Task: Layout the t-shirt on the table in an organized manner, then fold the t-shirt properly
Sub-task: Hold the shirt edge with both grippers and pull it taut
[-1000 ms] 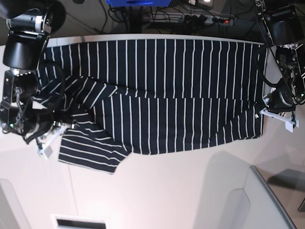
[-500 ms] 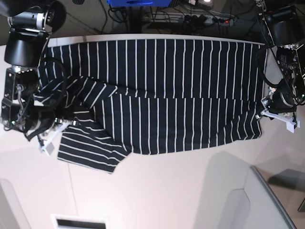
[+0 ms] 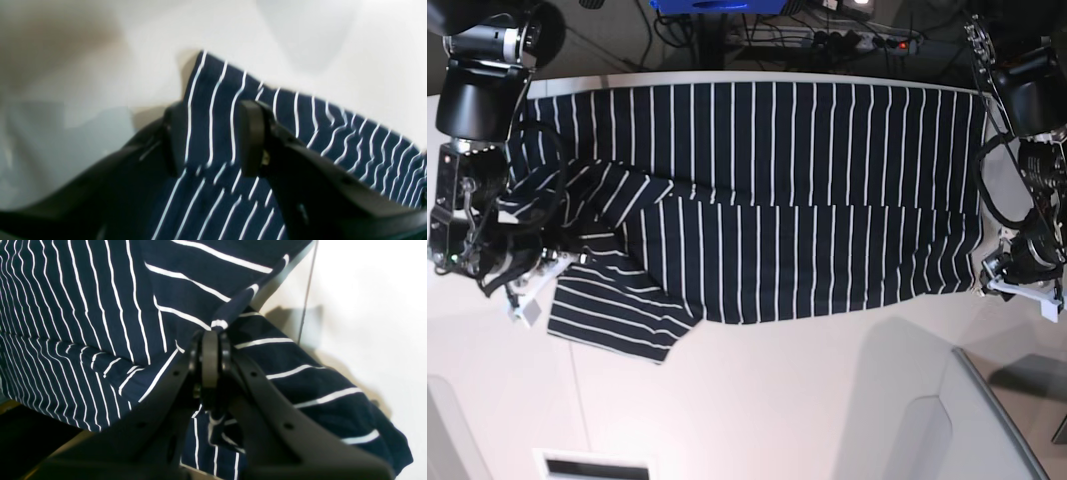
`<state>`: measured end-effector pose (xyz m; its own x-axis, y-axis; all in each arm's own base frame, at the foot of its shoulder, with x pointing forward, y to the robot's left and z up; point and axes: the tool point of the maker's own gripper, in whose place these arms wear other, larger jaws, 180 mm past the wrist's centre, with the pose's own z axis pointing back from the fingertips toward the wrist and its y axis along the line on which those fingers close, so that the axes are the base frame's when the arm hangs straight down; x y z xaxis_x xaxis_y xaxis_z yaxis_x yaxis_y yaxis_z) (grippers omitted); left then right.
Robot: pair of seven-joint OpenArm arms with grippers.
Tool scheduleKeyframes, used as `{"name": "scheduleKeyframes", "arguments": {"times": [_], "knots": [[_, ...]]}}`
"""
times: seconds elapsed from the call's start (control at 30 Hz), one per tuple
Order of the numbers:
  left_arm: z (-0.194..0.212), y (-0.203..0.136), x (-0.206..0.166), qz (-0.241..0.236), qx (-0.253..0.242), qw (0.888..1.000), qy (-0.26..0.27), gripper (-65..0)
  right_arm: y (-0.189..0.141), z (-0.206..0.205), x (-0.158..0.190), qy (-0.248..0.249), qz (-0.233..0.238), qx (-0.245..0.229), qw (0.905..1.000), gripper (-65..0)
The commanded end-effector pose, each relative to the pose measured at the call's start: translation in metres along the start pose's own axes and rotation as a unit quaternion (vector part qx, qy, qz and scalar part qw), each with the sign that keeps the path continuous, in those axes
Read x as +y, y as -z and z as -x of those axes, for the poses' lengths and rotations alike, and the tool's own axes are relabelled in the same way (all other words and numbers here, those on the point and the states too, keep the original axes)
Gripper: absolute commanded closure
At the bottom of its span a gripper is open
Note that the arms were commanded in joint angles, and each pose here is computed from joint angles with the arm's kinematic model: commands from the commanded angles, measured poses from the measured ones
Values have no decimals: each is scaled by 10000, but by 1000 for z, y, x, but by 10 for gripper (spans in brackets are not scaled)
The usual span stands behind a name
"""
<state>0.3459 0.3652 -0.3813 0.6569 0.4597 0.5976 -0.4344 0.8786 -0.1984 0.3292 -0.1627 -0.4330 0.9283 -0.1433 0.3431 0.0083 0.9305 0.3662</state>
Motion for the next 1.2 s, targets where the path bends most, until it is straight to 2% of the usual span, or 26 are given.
{"name": "scheduleKeyframes", "arguments": {"times": [0.0, 0.1, 0.2, 0.37, 0.5, 0.8, 0.83, 0.93, 0.97, 1.17], "knots": [[-19, -1, 5, -148, -162, 9997, 84, -245, -9, -21, 2, -84, -27, -280, 9996, 0], [-16, 18, 16, -596, -110, 9978, 278, -245, -9, -21, 1, -85, -19, -280, 9996, 0], [-10, 31, 24, -818, -253, 9955, 415, -245, -9, -21, 1, -85, -19, -280, 9996, 0], [-4, 44, 26, -758, -392, 9962, 193, -245, -9, -21, 1, -88, -12, -278, 9996, 0], [15, 59, 30, -775, -103, 9969, -22, -245, -9, -21, 2, -89, -21, -285, 9996, 0], [28, 64, 15, -509, 9, 9987, 74, -235, -10, -21, 1, -90, -13, -285, 9996, 0], [29, 65, 14, -502, 12, 9987, 72, -206, -10, -21, 1, -90, -13, -285, 9996, 0], [37, 65, 14, -494, 65, 9987, 45, -20, -9, -21, 2, -97, -14, -282, 9996, 0], [37, 65, 15, -499, 59, 9987, 34, 0, -10, -21, 1, -98, -7, -282, 9996, 0], [35, 65, 14, -489, 43, 9988, 18, 0, -10, -21, 1, -98, -7, -282, 9996, 0]]}}
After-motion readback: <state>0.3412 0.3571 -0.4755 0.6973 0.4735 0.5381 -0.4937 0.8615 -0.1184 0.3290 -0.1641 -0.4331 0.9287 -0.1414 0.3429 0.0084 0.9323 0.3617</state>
